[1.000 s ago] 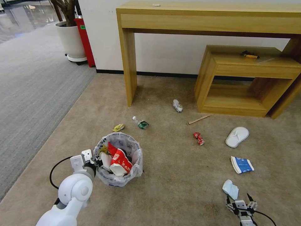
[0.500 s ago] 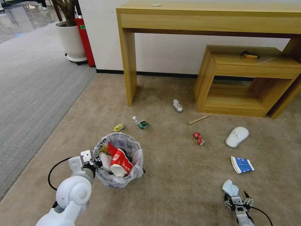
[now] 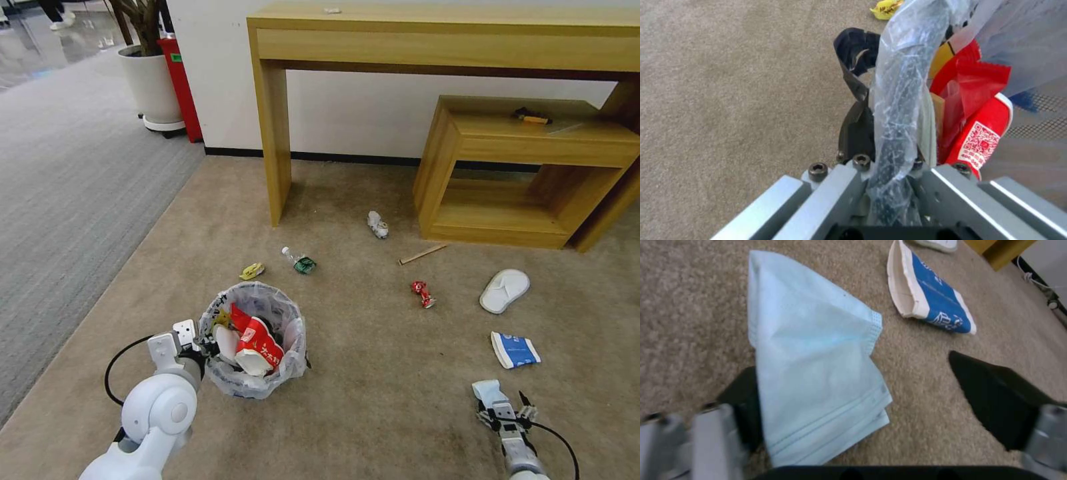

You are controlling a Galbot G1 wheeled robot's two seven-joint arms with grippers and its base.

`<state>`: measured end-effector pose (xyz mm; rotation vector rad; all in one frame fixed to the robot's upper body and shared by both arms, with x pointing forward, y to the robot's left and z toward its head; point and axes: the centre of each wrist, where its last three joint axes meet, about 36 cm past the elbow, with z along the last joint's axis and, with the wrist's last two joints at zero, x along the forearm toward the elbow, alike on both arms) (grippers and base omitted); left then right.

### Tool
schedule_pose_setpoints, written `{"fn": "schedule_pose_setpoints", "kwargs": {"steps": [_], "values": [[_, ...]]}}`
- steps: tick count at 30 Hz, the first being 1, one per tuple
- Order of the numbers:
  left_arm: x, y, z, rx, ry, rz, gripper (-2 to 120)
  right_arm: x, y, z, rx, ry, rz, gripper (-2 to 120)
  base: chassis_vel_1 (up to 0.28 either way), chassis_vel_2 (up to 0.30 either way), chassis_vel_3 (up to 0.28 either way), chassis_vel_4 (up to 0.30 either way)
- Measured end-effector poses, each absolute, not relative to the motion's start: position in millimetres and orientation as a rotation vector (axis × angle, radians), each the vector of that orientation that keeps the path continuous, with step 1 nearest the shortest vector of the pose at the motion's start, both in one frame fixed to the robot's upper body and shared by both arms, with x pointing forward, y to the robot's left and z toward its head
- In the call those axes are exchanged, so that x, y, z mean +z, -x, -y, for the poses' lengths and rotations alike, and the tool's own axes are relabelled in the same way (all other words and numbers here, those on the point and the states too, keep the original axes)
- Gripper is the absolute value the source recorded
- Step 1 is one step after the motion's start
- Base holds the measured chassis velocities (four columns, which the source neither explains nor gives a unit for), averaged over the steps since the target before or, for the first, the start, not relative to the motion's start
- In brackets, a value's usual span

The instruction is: Pick up the trash bin and place the garbage on the floor into it.

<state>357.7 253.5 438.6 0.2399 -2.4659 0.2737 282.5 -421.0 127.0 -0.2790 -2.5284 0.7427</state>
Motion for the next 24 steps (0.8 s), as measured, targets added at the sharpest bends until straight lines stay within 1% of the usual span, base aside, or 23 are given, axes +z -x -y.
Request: {"fn": "schedule_pose_setpoints", "kwargs": {"steps": [1, 2, 5, 6, 7, 8, 9, 12, 13, 14, 15, 16, 18, 20, 22, 23, 24], "values": [[438.6, -357.6, -253.4, 0.274, -0.240, 2.466, 0, 126.8, -282.6, 420.8, 0.741, 0.278, 2.530, 80, 0.000, 0.000, 0.000, 0.000], [438.6, -357.6, -253.4, 0.274, -0.240, 2.466, 0, 126.8, -282.6, 420.8, 0.741, 0.278, 2.530, 80, 0.000, 0.000, 0.000, 0.000], [439.0, -357.6, -254.0, 0.273, -0.243, 2.467, 0, 126.6, -282.6, 421.1, 0.739, 0.272, 2.540, 65, 0.000, 0.000, 0.000, 0.000], [439.0, -357.6, -254.0, 0.273, -0.243, 2.467, 0, 126.6, -282.6, 421.1, 0.739, 0.272, 2.540, 65, 0.000, 0.000, 0.000, 0.000], [439.2, -357.6, -254.2, 0.273, -0.244, 2.468, 0, 126.6, -282.7, 421.6, 0.741, 0.270, 2.543, 62, 0.000, 0.000, 0.000, 0.000], [439.3, -357.4, -254.2, 0.273, -0.244, 2.468, 0, 126.8, -283.0, 422.4, 0.742, 0.270, 2.547, 53, 0.000, 0.000, 0.000, 0.000], [439.3, -357.4, -254.2, 0.273, -0.244, 2.468, 0, 126.8, -283.0, 422.4, 0.742, 0.270, 2.547, 53, 0.000, 0.000, 0.000, 0.000], [438.8, -356.4, -254.0, 0.272, -0.244, 2.466, 0, 127.6, -283.5, 424.1, 0.744, 0.265, 2.552, 40, 0.000, 0.000, 0.000, 0.000], [438.8, -356.4, -254.0, 0.272, -0.244, 2.466, 0, 127.6, -283.5, 424.1, 0.744, 0.265, 2.552, 40, 0.000, 0.000, 0.000, 0.000], [438.6, -356.2, -254.0, 0.271, -0.245, 2.466, 0, 127.7, -283.5, 424.6, 0.744, 0.264, 2.554, 37, 0.000, 0.000, 0.000, 0.000], [438.6, -356.1, -254.0, 0.270, -0.245, 2.466, 0, 127.9, -283.6, 425.5, 0.746, 0.261, 2.558, 28, 0.000, 0.000, 0.000, 0.000], [438.6, -356.1, -254.0, 0.270, -0.245, 2.466, 0, 127.9, -283.6, 425.5, 0.746, 0.261, 2.558, 28, 0.000, 0.000, 0.000, 0.000], [438.6, -356.1, -254.2, 0.269, -0.246, 2.467, 0, 128.5, -282.5, 426.9, 0.747, 0.258, 2.561, 18, 0.000, 0.000, 0.000, 0.000], [438.6, -356.2, -254.3, 0.269, -0.246, 2.467, 0, 128.5, -282.4, 427.0, 0.748, 0.257, 2.562, 18, 0.000, 0.000, 0.000, 0.000], [436.0, -357.5, -255.6, 0.264, -0.252, 2.461, 0, 131.4, -282.4, 427.8, 0.749, 0.253, 2.575, 4, 0.000, 0.000, 0.000, 0.000], [434.0, -358.4, -256.5, 0.260, -0.257, 2.457, 0, 135.2, -282.6, 428.8, 0.747, 0.248, 2.585, 0, 0.000, 0.000, 0.000, 0.000], [434.0, -358.4, -256.5, 0.260, -0.257, 2.457, 0, 135.2, -282.6, 428.8, 0.747, 0.248, 2.585, 0, 0.000, 0.000, 0.000, 0.000]]}}
